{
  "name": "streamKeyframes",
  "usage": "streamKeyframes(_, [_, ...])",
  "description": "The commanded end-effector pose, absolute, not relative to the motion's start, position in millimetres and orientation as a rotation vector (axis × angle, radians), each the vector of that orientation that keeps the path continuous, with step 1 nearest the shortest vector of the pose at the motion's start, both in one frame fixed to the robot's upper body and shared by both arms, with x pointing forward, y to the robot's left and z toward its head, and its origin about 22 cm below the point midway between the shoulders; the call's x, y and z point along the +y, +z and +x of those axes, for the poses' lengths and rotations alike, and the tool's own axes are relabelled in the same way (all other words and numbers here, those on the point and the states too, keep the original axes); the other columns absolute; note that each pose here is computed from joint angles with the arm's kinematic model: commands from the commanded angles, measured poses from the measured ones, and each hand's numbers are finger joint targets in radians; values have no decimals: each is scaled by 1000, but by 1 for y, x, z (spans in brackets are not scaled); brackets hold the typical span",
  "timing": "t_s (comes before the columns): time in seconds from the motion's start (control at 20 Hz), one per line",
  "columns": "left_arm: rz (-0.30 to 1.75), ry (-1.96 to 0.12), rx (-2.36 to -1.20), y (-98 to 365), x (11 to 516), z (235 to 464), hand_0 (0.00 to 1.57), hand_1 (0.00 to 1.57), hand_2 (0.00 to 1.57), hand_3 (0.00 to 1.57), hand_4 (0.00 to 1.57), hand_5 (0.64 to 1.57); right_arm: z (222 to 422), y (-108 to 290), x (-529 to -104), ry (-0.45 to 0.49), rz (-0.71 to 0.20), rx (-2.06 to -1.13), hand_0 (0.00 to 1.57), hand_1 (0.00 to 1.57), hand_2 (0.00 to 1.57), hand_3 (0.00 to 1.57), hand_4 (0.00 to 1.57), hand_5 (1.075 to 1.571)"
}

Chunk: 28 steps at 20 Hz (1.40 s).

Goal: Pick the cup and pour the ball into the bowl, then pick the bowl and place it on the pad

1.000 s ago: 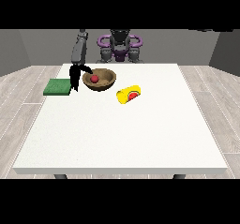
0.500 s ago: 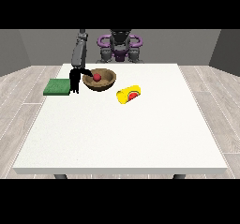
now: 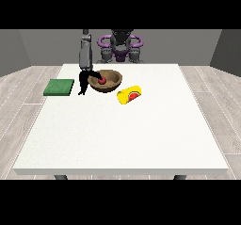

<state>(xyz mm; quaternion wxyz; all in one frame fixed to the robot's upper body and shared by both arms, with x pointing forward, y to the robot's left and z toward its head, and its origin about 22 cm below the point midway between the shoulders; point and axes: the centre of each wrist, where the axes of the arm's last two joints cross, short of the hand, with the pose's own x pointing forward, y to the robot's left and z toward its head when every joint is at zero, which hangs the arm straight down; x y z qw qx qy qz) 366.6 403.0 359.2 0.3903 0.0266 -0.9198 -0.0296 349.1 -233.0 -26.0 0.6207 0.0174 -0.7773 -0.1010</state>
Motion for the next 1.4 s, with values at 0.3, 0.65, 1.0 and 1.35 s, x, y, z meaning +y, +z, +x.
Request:
streamKeyframes(0.3, [50, -65, -2336, 374, 424, 354, 0, 0, 0, 0, 0, 1541, 317, -71, -226, -214, -104, -1489, 1571, 1571, 1571, 1571, 1107, 1410])
streamKeyframes(0.65, [94, -20, -2247, 348, 441, 361, 0, 0, 0, 0, 0, 1546, 335, -28, -262, 3, -390, -1458, 1571, 1571, 1571, 1571, 1167, 1473])
streamKeyframes(1.0, [176, 72, -2135, 267, 488, 356, 0, 0, 0, 0, 0, 1544, 364, 59, -237, 142, -373, -1377, 1571, 1571, 1571, 1571, 1249, 1472])
streamKeyframes(1.35, [214, 102, -2230, 294, 521, 326, 0, 0, 0, 0, 0, 1539, 363, 64, -301, 173, -400, -1413, 1571, 1571, 1571, 1571, 1299, 1520])
